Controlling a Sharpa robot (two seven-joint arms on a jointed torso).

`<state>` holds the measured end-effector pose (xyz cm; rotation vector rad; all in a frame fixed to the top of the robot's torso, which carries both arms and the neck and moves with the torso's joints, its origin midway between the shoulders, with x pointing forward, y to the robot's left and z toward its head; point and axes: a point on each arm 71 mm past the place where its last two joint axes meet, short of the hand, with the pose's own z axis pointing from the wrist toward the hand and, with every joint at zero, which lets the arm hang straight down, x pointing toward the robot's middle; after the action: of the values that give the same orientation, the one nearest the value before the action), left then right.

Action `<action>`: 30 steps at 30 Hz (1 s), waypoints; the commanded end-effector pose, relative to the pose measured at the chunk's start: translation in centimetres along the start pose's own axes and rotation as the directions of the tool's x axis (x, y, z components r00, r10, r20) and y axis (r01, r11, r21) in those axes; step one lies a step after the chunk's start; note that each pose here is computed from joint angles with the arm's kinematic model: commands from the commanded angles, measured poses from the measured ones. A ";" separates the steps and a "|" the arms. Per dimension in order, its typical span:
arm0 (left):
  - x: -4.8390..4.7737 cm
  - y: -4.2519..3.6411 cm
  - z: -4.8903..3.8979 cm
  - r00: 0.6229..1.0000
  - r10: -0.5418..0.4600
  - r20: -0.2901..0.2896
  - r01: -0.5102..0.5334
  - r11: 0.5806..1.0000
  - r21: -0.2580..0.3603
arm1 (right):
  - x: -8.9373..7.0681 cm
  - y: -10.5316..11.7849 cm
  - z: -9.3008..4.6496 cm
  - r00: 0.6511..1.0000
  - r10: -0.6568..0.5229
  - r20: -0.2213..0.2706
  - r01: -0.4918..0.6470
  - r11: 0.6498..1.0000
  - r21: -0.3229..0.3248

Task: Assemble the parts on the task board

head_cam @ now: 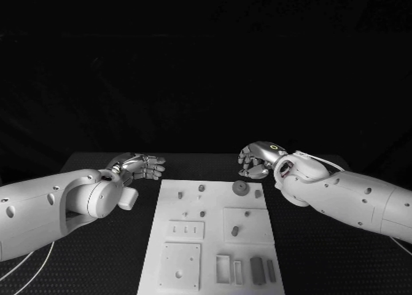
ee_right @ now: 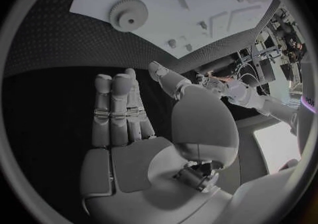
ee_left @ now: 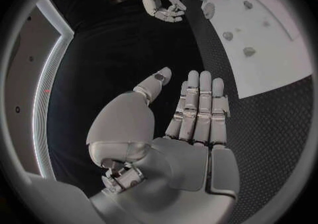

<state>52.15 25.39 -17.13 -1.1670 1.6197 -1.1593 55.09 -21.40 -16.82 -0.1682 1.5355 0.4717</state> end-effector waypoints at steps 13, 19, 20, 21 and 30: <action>0.35 0.13 0.26 1.000 0.002 -0.028 -0.002 1.000 0.010 | 3.0 -1.5 0.3 0.987 0.026 -0.158 -0.023 1.000 0.019; 0.37 0.22 0.32 1.000 0.002 -0.031 -0.002 1.000 0.007 | 4.2 -1.3 0.4 0.987 0.009 -0.159 -0.006 1.000 0.021; 0.41 0.22 0.31 0.999 0.002 -0.033 -0.001 1.000 0.006 | 4.3 -1.3 0.5 0.987 0.009 -0.162 -0.006 1.000 0.021; 0.43 0.23 0.30 0.999 0.001 -0.034 -0.001 1.000 0.006 | 4.4 -1.3 0.5 0.987 0.009 -0.160 -0.006 1.000 0.022; 0.59 0.23 0.20 0.999 0.000 -0.040 0.000 1.000 0.005 | 4.9 -1.2 0.7 0.987 0.011 -0.163 -0.007 1.000 0.025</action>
<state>52.21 25.10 -17.57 -1.1644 1.6383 -1.1683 56.12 -21.34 -21.77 -0.1624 1.7011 0.4525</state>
